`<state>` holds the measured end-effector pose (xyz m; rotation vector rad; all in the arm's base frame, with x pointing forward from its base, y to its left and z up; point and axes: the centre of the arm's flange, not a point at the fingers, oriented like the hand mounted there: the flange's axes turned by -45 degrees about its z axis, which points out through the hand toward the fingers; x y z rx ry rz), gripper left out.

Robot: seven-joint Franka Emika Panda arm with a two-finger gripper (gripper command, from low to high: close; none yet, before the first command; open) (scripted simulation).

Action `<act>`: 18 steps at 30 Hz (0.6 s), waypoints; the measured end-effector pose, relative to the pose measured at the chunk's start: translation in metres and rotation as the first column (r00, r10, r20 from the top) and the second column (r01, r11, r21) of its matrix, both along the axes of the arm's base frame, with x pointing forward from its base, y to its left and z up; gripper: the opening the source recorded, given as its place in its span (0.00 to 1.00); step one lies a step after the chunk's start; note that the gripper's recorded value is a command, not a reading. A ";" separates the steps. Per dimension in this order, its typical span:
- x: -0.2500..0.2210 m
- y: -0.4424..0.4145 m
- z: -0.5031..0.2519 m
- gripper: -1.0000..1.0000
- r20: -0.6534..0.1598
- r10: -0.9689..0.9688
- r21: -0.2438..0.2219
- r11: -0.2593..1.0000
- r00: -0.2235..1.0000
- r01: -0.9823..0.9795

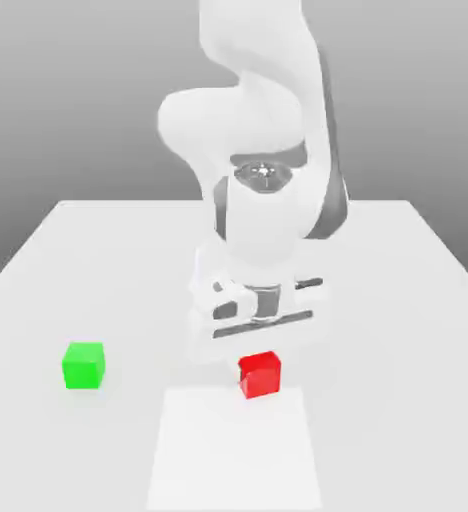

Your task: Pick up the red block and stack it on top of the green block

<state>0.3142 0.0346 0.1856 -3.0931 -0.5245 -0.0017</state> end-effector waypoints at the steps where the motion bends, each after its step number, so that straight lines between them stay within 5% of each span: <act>1: -0.001 0.000 0.007 0.00 0.000 0.000 -0.001 1.000 1.000 0.000; 18: -0.006 -0.173 0.055 0.00 0.010 0.274 -0.011 0.962 0.962 -0.274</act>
